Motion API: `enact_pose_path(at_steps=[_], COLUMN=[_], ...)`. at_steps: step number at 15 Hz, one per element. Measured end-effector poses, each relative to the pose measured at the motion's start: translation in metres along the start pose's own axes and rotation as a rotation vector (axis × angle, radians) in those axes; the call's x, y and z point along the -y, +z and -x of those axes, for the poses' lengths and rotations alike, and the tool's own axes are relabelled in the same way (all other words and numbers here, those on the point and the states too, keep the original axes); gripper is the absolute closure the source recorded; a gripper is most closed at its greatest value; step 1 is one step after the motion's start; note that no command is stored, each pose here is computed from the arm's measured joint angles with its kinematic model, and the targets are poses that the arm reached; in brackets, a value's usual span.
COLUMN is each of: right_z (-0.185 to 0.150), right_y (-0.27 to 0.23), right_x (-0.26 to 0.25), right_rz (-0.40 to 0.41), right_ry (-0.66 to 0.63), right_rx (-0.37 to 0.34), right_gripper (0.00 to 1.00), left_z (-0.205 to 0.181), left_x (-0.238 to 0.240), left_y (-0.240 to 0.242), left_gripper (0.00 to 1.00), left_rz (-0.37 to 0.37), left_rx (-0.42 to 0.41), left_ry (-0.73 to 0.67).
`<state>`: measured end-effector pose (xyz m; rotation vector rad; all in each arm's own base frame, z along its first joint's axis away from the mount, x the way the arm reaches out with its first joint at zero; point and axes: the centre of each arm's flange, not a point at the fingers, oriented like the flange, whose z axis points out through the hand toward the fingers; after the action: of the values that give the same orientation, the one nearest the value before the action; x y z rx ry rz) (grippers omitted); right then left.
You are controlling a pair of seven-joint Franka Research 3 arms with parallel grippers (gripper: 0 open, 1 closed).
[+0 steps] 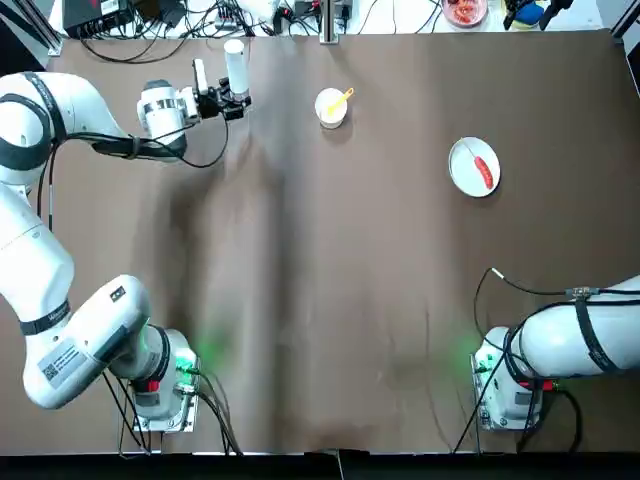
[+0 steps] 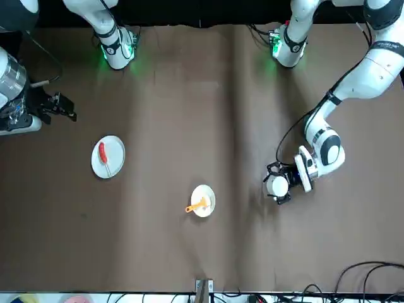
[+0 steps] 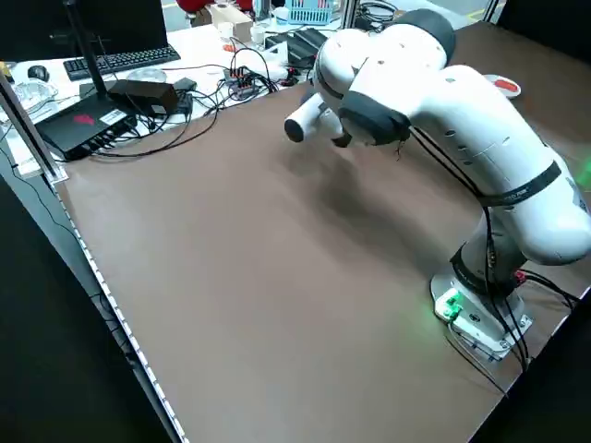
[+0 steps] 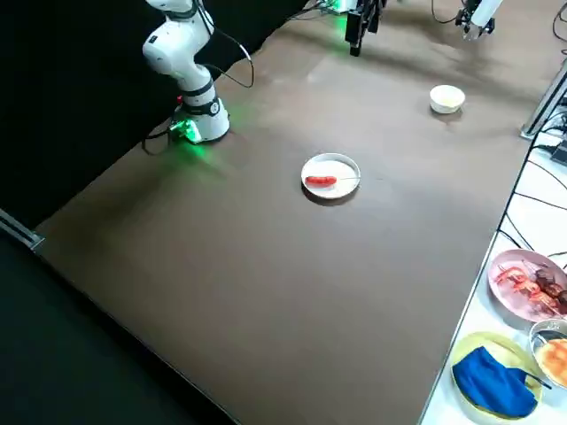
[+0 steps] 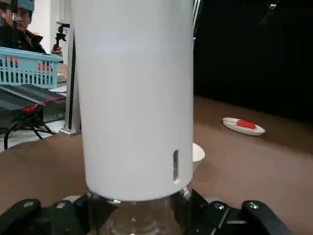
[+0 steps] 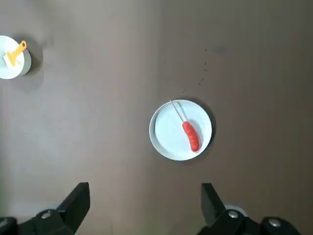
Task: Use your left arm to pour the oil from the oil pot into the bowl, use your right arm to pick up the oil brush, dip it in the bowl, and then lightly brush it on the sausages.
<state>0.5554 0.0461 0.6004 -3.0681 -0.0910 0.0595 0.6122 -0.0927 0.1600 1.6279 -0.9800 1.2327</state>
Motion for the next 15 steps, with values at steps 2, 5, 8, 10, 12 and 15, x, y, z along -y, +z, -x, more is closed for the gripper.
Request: enact_pose_path(at_steps=[2,5,8,10,12,15], right_z=[0.0,0.0,0.0,0.0,0.0,0.0], right_y=[0.0,0.0,0.0,0.0,0.0,0.0], right_x=[0.0,0.0,0.0,0.0,0.0,0.0], right_rz=[0.0,0.0,0.0,0.0,0.0,0.0], right_ry=[0.0,0.0,0.0,0.0,0.0,0.0], right_rx=[0.0,0.0,0.0,0.0,0.0,0.0], right_gripper=[0.0,0.0,0.0,0.0,0.0,0.0], left_z=[-0.009,-0.012,-0.012,-0.02,-0.036,-0.044], left_x=[-0.009,-0.023,-0.042,-0.047,-0.05,-0.06], left_y=[0.013,0.039,0.072,0.087,0.092,0.102], left_gripper=[0.44,0.44,0.44,0.44,0.44,0.44], left_rz=[-0.01,-0.025,-0.052,-0.086,-0.131,-0.141], left_rx=[0.017,0.103,0.17,0.209,0.262,0.305], left_ry=[0.032,0.081,0.093,0.116,0.143,0.171])
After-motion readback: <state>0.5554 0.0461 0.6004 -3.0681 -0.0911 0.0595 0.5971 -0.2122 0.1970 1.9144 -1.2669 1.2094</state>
